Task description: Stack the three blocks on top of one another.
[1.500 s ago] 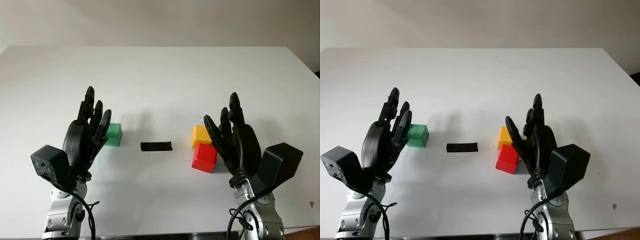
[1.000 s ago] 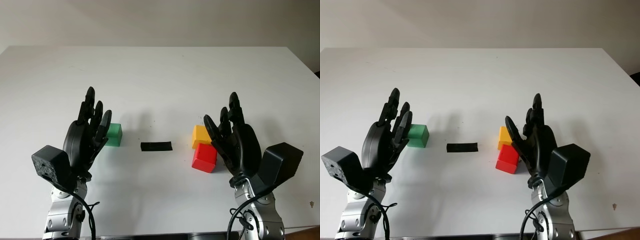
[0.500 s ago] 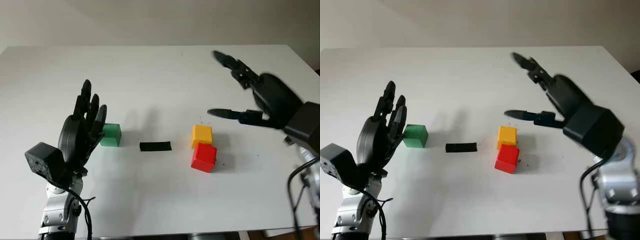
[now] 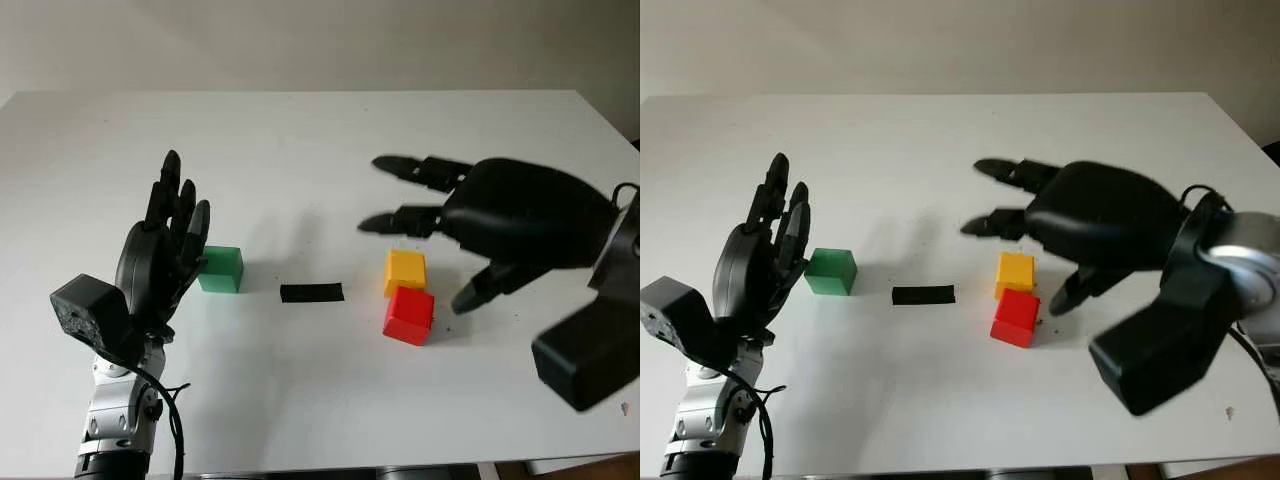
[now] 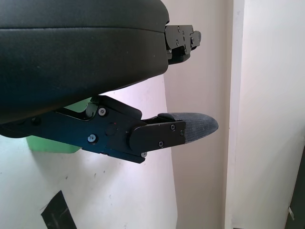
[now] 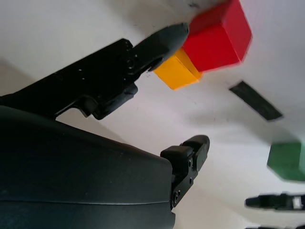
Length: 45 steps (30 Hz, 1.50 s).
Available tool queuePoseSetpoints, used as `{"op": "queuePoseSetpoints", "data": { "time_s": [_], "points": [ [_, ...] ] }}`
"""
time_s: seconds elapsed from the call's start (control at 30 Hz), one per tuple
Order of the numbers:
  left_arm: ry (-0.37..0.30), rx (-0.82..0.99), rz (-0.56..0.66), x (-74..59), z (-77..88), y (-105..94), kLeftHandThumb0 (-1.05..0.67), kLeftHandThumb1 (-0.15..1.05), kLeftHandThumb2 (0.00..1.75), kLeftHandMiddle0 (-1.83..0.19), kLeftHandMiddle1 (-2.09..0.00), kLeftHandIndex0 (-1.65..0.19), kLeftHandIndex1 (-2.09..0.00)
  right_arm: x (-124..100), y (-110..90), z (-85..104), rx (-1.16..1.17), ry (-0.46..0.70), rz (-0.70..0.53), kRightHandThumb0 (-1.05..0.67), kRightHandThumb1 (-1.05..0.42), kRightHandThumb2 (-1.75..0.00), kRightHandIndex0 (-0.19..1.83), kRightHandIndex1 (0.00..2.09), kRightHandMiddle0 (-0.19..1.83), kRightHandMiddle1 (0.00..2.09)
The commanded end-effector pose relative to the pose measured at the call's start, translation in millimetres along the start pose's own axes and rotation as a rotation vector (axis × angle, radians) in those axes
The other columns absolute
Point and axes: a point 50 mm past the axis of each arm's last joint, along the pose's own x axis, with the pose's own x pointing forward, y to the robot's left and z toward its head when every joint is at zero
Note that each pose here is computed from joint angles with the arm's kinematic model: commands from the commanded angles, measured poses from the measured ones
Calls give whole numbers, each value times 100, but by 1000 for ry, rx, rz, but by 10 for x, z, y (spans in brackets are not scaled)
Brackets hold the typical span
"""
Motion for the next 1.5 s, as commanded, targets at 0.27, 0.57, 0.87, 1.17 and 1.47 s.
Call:
{"op": "queuePoseSetpoints", "data": {
  "time_s": [0.27, 0.57, 0.87, 1.17, 1.47],
  "points": [
    [-16, 13, -13, 51, 46, -14, -59, 105, 51, 8, -5, 10, -5, 14, 184, 52, -74, -85, 19, -29, -87, -6, 10, 7, 50, 14],
    [-18, 6, -13, 27, 45, -7, -59, 105, 50, 9, -5, 10, -5, 100, 361, 50, -99, -116, -6, -29, -86, -5, 8, 6, 51, 12],
    [-15, 9, -9, 3, 40, 0, -59, 105, 50, 9, -5, 10, -5, 126, 518, 42, -97, -141, 4, -40, -85, -5, 5, 5, 49, 10],
    [-10, -1, -11, 4, 28, -20, -59, 105, 50, 9, -5, 10, -5, 109, 623, 47, -38, -149, -26, -34, -90, -6, 5, 5, 49, 10],
    [-4, -10, -8, -4, 19, -27, -58, 105, 49, 8, -5, 10, -5, 123, 652, 64, -20, -177, -99, -38, -90, -6, 13, 8, 74, 24]
  ]
}}
